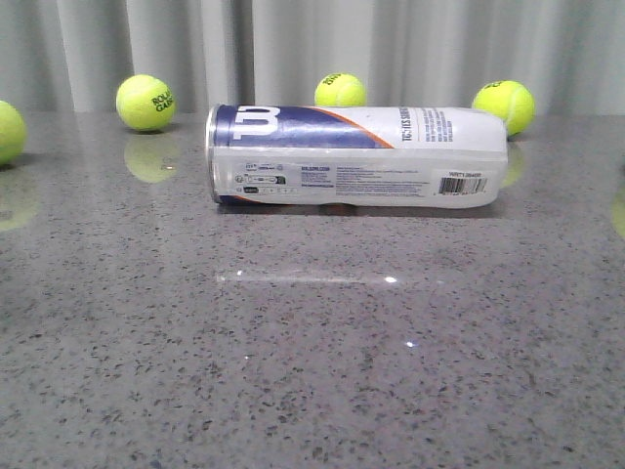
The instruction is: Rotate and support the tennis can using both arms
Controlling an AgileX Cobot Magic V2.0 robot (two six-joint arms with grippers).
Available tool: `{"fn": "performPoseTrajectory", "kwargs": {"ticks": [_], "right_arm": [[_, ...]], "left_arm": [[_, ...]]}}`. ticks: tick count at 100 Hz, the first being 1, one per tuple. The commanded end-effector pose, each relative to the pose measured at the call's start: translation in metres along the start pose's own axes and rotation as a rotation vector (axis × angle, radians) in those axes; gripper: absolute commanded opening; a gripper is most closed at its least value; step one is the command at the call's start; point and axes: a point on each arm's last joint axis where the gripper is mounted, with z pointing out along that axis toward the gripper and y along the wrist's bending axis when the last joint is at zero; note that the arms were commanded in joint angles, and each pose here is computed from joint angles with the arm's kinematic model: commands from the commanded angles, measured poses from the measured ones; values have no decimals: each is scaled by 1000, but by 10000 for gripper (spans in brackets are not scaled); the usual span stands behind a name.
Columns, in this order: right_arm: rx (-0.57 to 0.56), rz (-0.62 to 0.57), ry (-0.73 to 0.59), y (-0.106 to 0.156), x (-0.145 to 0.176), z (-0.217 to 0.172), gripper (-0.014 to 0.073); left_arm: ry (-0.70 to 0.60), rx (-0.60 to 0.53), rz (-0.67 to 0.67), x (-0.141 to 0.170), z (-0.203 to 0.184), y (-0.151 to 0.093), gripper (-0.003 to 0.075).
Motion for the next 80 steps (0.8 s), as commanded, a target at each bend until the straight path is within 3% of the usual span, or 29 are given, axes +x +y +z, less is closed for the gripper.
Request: {"fn": "performPoseTrajectory", "kwargs": {"ticks": [1, 42, 80], "right_arm": [[18, 1, -95, -2, -15, -2, -68], [18, 1, -95, -2, -15, -2, -68], [18, 1, -95, -2, -15, -2, -68]], "left_arm": [[-45, 102, -43, -16, 9, -10, 595], [185, 616, -151, -15, 103, -34, 595], [349, 861, -140, -17, 175, -35, 595]]}}
